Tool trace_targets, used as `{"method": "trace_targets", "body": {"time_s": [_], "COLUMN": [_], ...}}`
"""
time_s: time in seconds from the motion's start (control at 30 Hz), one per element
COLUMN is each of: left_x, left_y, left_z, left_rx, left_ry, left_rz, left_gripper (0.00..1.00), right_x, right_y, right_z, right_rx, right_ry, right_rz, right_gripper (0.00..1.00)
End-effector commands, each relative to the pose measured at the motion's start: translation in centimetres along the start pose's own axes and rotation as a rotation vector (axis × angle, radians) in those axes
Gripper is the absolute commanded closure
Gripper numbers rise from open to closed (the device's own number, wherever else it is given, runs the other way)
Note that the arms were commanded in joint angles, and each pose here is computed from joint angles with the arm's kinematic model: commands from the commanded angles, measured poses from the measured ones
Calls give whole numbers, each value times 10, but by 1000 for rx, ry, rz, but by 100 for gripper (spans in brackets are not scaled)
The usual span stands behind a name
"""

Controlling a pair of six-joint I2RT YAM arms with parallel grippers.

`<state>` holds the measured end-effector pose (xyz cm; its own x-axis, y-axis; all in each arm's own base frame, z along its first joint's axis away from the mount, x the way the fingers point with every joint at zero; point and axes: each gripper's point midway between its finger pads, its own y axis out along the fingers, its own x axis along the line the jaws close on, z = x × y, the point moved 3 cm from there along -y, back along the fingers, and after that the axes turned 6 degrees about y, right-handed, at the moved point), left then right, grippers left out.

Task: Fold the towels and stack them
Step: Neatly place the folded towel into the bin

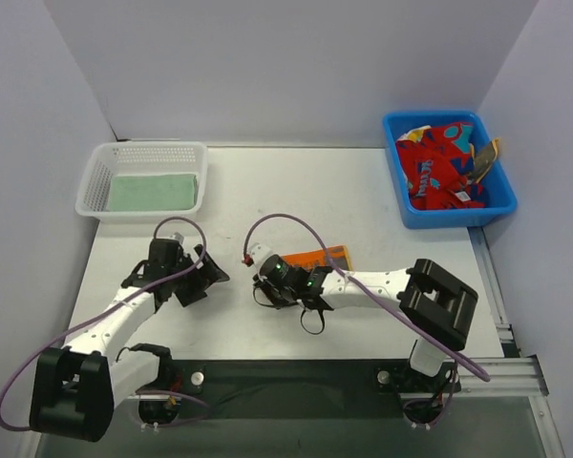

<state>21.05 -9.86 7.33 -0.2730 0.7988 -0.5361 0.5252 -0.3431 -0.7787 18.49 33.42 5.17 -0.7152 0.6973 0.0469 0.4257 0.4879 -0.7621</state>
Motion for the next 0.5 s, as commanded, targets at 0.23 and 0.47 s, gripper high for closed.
{"method": "trace_targets", "body": {"time_s": [0.23, 0.47], "left_x": [-82, -100], "left_y": [27, 48], "left_z": [9, 28], "left_rx": [-10, 10], "left_ry": [-16, -50], "left_rz": [199, 205], "left_gripper": [2, 3], "right_x": [13, 11], "right_y": [-18, -21], "right_z": [-36, -37], "right_rx": [-264, -283], "right_ry": [133, 153], "right_rz": [-191, -205], "right_gripper": [100, 100]}}
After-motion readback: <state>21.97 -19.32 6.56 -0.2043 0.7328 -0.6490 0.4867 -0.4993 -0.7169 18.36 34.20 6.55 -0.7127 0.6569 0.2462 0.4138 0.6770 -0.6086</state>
